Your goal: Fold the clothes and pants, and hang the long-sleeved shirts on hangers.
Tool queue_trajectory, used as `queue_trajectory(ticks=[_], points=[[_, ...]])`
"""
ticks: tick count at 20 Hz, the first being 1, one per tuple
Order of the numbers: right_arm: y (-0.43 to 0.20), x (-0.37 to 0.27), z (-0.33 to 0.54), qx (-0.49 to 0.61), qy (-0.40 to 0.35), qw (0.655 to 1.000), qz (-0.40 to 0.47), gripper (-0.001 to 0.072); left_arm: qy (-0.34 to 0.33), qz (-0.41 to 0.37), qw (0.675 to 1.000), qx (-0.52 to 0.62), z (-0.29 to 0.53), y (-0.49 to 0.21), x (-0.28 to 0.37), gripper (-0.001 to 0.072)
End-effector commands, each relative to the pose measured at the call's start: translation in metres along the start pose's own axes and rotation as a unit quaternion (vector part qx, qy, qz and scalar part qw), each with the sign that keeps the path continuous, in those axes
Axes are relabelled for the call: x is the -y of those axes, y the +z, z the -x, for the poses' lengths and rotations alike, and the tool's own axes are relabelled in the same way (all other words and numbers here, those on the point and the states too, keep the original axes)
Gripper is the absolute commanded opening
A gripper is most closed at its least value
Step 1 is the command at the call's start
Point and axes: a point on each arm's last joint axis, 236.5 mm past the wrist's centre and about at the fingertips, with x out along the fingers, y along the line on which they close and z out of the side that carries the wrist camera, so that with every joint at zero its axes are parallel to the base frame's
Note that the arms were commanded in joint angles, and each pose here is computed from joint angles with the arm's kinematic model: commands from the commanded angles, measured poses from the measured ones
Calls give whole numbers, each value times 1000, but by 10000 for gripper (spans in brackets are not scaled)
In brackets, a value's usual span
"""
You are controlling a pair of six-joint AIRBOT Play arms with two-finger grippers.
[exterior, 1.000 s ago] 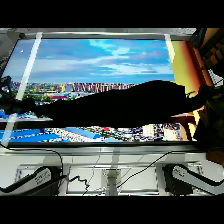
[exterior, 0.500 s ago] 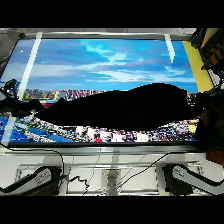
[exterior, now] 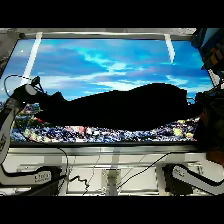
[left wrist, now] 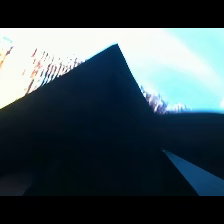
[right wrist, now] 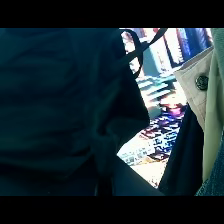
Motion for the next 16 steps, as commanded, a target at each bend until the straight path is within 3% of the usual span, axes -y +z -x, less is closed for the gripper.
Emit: queue_trajectory(ticks=[1,2,3,6,7,8,12,16], points=[[0,0,0,1,0,1000,0,17,50,47,998,-7,-23,6,-13,615],[1,0,0,1,0,1000,0,17,69,46,996,-14,-24,4,-21,538],[1,0,0,2,0,1000,0,17,84,38,996,-21,-23,1,-28,510],[5,0,0,10,0,1000,-1,17,120,20,992,-45,-19,-10,-45,138],[5,1,0,10,-1,1000,-1,17,121,19,991,-46,-18,-10,-46,47],[4,1,0,9,-1,1000,-1,17,121,19,991,-46,-18,-10,-46,10],[6,1,0,12,-1,1000,-1,17,117,10,992,-37,-13,-3,-42,9],[46,-13,5,97,28,995,-19,17,81,-39,994,56,34,67,-6,8]])
